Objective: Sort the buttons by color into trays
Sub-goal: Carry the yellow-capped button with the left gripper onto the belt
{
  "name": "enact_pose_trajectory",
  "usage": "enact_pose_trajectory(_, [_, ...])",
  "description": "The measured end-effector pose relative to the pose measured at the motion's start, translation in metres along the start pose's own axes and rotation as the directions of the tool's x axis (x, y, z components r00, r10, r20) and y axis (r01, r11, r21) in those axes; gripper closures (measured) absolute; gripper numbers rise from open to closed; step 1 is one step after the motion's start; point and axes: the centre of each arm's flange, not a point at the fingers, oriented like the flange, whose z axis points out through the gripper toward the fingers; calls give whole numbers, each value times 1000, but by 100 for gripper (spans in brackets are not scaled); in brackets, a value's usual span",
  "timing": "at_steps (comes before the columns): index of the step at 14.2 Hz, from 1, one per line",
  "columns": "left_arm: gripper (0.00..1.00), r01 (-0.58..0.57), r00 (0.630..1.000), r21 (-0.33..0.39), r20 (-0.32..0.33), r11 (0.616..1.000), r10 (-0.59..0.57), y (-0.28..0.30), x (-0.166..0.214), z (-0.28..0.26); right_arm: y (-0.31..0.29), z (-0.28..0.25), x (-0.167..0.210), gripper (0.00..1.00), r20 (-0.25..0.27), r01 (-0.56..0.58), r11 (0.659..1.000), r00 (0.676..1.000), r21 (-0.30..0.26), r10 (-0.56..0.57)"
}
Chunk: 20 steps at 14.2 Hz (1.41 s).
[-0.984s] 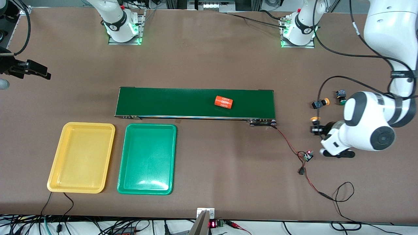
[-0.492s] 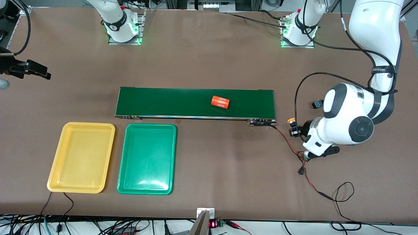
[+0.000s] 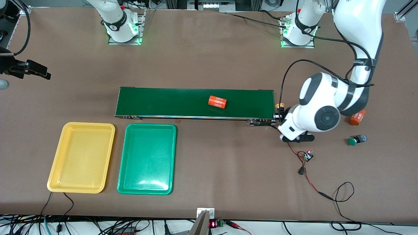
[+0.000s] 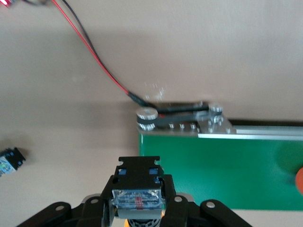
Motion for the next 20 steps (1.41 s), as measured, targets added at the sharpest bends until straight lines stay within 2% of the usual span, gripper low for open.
enact_pose_trajectory(4, [59, -44, 999, 33, 34, 999, 42, 26, -17, 24, 0, 0, 0, 0, 0, 0, 1000, 1000, 0, 0])
enact_pose_trajectory(11, [59, -68, 996, 54, 64, 996, 65, 40, -20, 80, 0, 0, 0, 0, 0, 0, 1000, 1000, 0, 0])
enact_pose_trajectory(16, [59, -67, 997, 63, 51, 996, 64, 37, -12, 91, 0, 0, 0, 0, 0, 0, 1000, 1000, 0, 0])
enact_pose_trajectory(19, [52, -71, 997, 74, 45, 995, 68, 35, -10, 93, 0, 0, 0, 0, 0, 0, 1000, 1000, 0, 0])
enact_pose_trajectory(20, [42, -73, 997, 88, 40, 993, 70, 34, -9, 93, 0, 0, 0, 0, 0, 0, 1000, 1000, 0, 0])
